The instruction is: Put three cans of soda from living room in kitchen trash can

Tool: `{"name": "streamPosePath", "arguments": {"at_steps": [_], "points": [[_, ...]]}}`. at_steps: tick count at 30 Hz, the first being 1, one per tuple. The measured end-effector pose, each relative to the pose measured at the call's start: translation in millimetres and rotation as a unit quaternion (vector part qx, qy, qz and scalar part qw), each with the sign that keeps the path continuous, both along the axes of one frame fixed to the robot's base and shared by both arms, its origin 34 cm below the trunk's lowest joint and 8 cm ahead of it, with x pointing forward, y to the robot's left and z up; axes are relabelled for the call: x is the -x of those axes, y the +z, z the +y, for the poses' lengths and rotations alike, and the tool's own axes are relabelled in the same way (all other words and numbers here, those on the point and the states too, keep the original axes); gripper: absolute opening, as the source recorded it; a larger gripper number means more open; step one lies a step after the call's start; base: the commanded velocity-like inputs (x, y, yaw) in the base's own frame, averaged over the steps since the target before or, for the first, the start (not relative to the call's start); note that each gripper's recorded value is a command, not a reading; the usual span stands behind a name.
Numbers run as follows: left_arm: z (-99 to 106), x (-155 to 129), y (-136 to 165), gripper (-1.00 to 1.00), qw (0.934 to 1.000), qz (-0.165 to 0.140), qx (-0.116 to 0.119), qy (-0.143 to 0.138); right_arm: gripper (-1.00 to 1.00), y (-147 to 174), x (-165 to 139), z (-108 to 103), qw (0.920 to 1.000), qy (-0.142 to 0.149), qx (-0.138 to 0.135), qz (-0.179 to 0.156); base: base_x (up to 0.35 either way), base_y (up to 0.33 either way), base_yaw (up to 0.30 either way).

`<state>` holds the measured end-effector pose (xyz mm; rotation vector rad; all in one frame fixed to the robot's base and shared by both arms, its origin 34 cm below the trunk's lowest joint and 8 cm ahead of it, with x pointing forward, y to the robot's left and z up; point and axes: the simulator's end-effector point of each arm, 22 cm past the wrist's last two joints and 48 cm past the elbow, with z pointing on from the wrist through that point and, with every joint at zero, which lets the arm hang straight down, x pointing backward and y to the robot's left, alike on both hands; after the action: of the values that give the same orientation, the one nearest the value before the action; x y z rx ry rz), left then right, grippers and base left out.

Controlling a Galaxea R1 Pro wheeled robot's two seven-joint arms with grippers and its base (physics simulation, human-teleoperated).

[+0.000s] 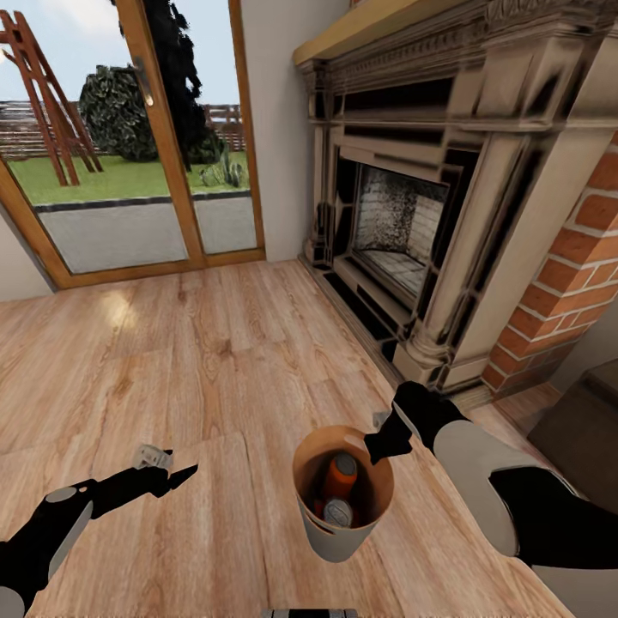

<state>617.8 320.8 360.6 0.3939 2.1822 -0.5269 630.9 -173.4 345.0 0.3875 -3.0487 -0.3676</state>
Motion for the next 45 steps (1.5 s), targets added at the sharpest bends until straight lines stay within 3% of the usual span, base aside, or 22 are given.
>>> {"name": "streamPosePath", "arguments": {"at_steps": [14,23,31,34,36,42,45], "points": [[1.5,12.9,-36.6,1.00,0.9994,0.035,0.000,0.002,-1.00,-33.2,10.9,-0.2,0.9996,-0.003,-0.002,0.030,0.000,0.000,0.000],[0.6,14.1,-39.3,1.00,0.9993,0.037,-0.001,0.000,-1.00,-38.1,15.4,-0.3,0.9994,-0.004,-0.003,0.035,0.000,0.000,0.000],[0.6,20.5,-57.3,1.00,0.9985,0.054,-0.002,-0.001,-1.00,-56.8,20.1,-13.6,0.9987,-0.014,0.001,0.049,0.000,0.000,0.000],[0.5,20.5,-57.2,1.00,0.9985,0.054,-0.002,-0.001,-1.00,-53.6,9.6,-37.3,0.9990,-0.024,0.014,0.036,0.000,0.000,0.000],[0.4,20.5,-57.3,1.00,0.9985,0.054,-0.002,-0.001,-1.00,-52.6,4.7,-46.9,0.9991,-0.016,0.029,0.027,0.000,0.000,0.000],[0.3,20.5,-57.3,1.00,0.9986,0.054,-0.002,-0.002,-1.00,-44.1,-6.0,-39.7,0.9993,-0.033,0.007,0.017,0.000,0.000,0.000],[-0.2,19.8,-56.4,1.00,0.9988,0.050,-0.003,-0.004,-1.00,-43.3,-8.8,-43.5,0.9994,-0.027,0.015,0.012,0.000,0.000,0.000]]}}
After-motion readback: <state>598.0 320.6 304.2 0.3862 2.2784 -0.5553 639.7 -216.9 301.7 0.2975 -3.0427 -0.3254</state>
